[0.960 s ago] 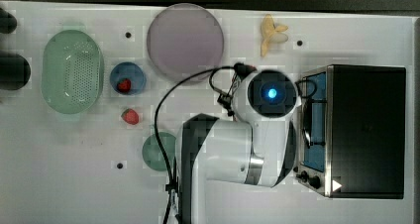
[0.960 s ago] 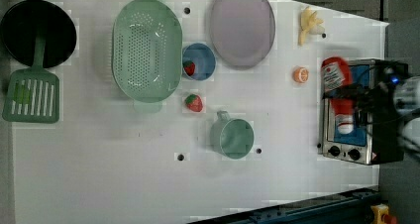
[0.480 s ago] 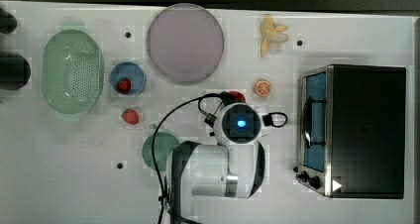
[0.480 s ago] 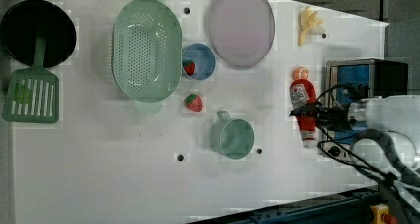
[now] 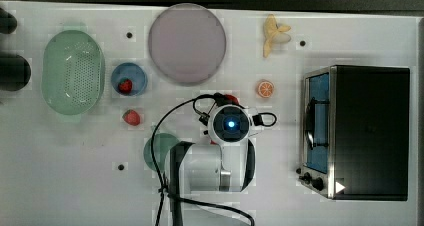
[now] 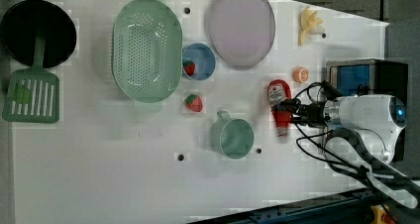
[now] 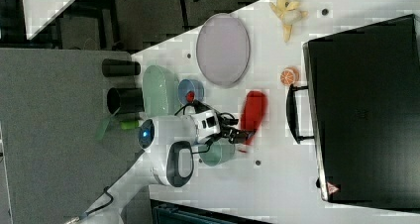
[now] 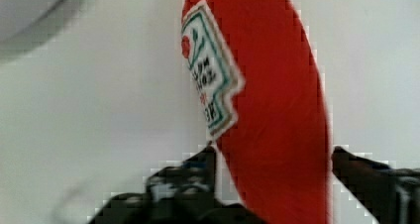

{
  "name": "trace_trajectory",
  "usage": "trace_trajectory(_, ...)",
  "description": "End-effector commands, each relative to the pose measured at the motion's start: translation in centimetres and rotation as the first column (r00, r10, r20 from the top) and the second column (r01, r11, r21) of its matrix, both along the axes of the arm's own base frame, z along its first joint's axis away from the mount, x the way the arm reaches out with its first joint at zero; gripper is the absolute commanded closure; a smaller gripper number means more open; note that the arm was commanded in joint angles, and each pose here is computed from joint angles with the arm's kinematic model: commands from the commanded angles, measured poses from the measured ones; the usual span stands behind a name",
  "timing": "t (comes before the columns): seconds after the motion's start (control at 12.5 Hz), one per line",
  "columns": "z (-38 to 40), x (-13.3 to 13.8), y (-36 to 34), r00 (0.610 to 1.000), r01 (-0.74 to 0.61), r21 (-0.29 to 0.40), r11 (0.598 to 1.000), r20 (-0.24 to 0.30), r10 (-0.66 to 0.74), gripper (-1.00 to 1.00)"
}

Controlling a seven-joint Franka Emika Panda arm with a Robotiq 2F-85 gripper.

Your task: Pick ketchup from plate and place it on table.

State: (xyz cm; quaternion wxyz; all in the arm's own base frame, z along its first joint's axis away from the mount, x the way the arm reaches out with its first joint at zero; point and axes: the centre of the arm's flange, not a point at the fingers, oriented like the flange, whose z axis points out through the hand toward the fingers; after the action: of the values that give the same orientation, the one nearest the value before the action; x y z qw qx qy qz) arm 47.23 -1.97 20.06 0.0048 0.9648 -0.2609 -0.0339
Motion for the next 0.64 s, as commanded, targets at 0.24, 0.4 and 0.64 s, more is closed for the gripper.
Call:
trace_trajectory(0.24,5.5,2.3,0.0,0.988,0.056,-0.008,0.998,0.146,-0.054,-1.00)
trace_trajectory(0.4,10.1,3.6,-0.2,0.976,0.074,-0.012,0.997,0.207,-0.070,-1.00)
trace_trajectory(0.64,17.5,4.8,-0.5,0.967,0.175,-0.012,0.985,0.193,-0.169,-1.00)
